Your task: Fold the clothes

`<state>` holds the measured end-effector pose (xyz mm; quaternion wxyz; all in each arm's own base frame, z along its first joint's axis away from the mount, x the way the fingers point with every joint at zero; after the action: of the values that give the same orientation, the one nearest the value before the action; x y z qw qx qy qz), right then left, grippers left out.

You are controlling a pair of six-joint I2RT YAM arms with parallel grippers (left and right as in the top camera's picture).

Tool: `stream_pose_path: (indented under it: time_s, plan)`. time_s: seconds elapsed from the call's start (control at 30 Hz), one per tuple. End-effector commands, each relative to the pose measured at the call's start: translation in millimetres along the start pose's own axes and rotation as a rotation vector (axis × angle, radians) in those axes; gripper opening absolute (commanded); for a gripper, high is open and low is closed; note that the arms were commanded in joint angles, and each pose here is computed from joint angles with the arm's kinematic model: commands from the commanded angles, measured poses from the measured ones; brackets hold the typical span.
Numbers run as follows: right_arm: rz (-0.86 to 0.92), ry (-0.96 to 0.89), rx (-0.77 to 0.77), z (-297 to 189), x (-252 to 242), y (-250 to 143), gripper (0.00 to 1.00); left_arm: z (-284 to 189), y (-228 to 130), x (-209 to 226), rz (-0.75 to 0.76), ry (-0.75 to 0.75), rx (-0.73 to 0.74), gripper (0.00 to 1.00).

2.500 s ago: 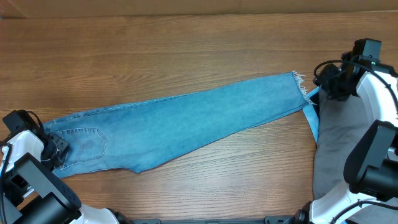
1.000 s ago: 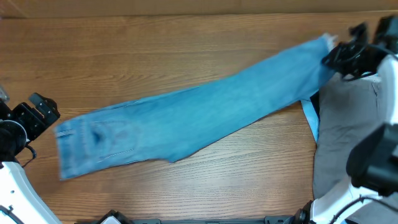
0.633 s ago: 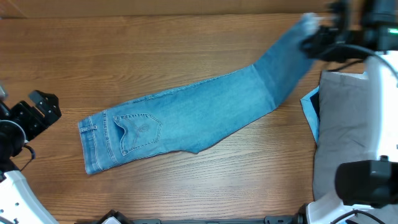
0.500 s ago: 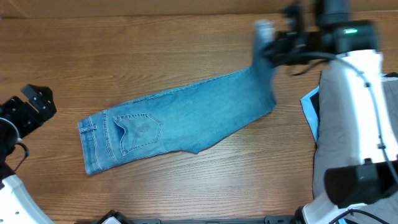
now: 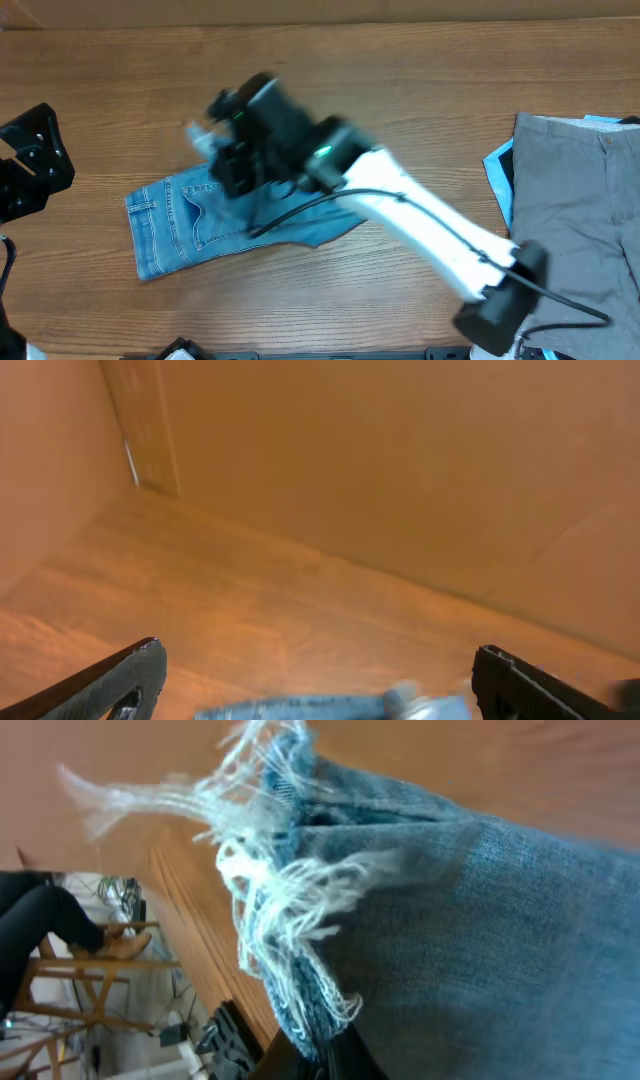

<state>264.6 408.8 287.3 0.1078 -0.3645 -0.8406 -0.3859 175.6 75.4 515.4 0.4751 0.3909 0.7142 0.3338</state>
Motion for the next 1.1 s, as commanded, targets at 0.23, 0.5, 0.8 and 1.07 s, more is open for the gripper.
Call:
stream_pose_path:
  time_s: [0.23, 0.5, 0.8, 1.07]
  plan:
    - [-0.028, 0.028, 0.017, 115, 20, -24, 0.40, -14, 3, -19, 0.022, -0.081, -0.021, 1.00]
    - [-0.010, -0.048, 0.032, 83, 1, -18, 0.56, -7, -5, -10, -0.003, -0.051, 0.041, 1.00]
    - [0.364, -0.309, 0.130, -30, -150, -21, 0.57, 44, -42, 44, -0.178, 0.118, 0.351, 1.00]
    - [0.472, -0.259, 0.210, -88, -216, -45, 0.54, 113, -114, 112, -0.290, 0.181, 0.713, 1.00]
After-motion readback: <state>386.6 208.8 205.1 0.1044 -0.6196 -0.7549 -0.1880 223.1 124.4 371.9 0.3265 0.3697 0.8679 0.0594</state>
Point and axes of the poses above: each gripper's point midway between its finger pads, its own z axis out along the fingers, its own x axis along the line the jaws close on, y = z × x, the point moved 6 cm from there along -z, back along the fingers, and after that the axes turned 9 degrees about -z, right-handed, at the moved point
